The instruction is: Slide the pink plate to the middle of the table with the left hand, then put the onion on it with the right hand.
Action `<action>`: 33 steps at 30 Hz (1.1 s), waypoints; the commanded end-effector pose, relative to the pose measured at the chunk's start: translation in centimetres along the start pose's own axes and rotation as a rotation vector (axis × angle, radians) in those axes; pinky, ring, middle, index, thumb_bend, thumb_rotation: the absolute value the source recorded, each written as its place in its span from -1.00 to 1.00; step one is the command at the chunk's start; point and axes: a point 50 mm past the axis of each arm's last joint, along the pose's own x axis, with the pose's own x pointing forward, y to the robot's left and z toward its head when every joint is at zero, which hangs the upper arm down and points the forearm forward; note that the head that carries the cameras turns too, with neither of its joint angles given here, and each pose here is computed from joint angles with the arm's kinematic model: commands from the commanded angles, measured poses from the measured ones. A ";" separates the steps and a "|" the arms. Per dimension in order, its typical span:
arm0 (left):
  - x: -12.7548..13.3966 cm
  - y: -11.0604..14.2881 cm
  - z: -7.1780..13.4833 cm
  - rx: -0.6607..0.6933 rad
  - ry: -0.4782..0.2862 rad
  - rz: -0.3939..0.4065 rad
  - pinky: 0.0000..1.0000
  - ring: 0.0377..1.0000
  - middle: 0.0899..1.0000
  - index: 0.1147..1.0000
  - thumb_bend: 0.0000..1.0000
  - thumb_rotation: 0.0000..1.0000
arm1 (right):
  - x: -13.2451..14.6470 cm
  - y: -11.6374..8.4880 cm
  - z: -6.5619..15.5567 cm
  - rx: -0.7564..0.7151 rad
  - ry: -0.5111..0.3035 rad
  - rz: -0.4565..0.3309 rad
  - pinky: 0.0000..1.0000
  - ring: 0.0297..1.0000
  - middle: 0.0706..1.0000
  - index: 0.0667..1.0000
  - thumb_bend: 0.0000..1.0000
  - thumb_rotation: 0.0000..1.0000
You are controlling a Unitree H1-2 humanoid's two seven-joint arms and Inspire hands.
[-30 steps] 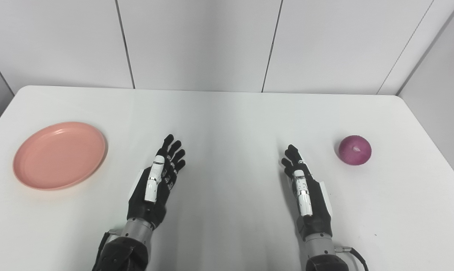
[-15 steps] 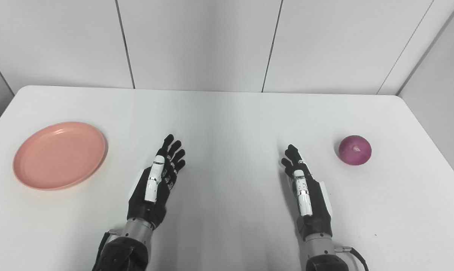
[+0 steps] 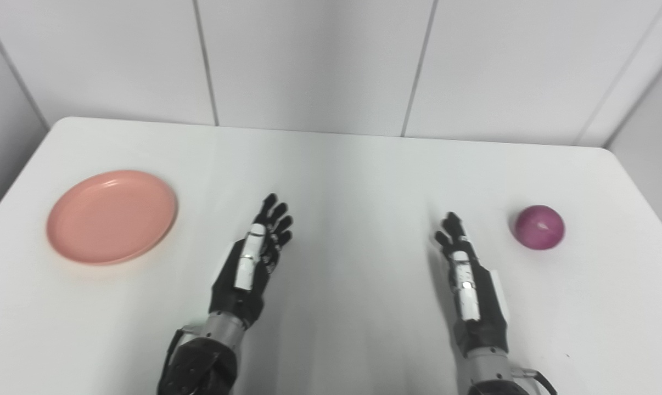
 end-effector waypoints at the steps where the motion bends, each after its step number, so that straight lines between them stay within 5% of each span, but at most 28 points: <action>1: 0.1 -1.0 -0.6 -0.005 0.014 -0.004 0.95 0.94 0.98 0.94 0.00 1.00 | 0.3 -0.4 1.3 0.008 -0.048 0.017 1.00 0.94 0.99 1.00 -0.52 1.00; 13: 1.0 -3.8 -1.7 0.017 0.028 -0.027 0.99 1.00 1.00 1.00 -0.03 1.00 | 0.6 -2.2 1.2 0.014 -0.064 0.050 1.00 1.00 1.00 1.00 -0.65 1.00; 24: 2.4 -5.7 -2.7 0.055 0.001 -0.047 1.00 1.00 1.00 1.00 -0.08 1.00 | 0.9 -3.2 1.0 0.037 -0.042 0.048 1.00 1.00 1.00 1.00 -0.36 1.00; 33: 3.6 -6.9 -3.7 0.081 0.019 -0.055 1.00 1.00 1.00 1.00 -0.05 1.00 | 1.6 -4.9 -1.2 0.027 -0.060 0.055 0.93 0.93 0.98 0.97 -0.35 1.00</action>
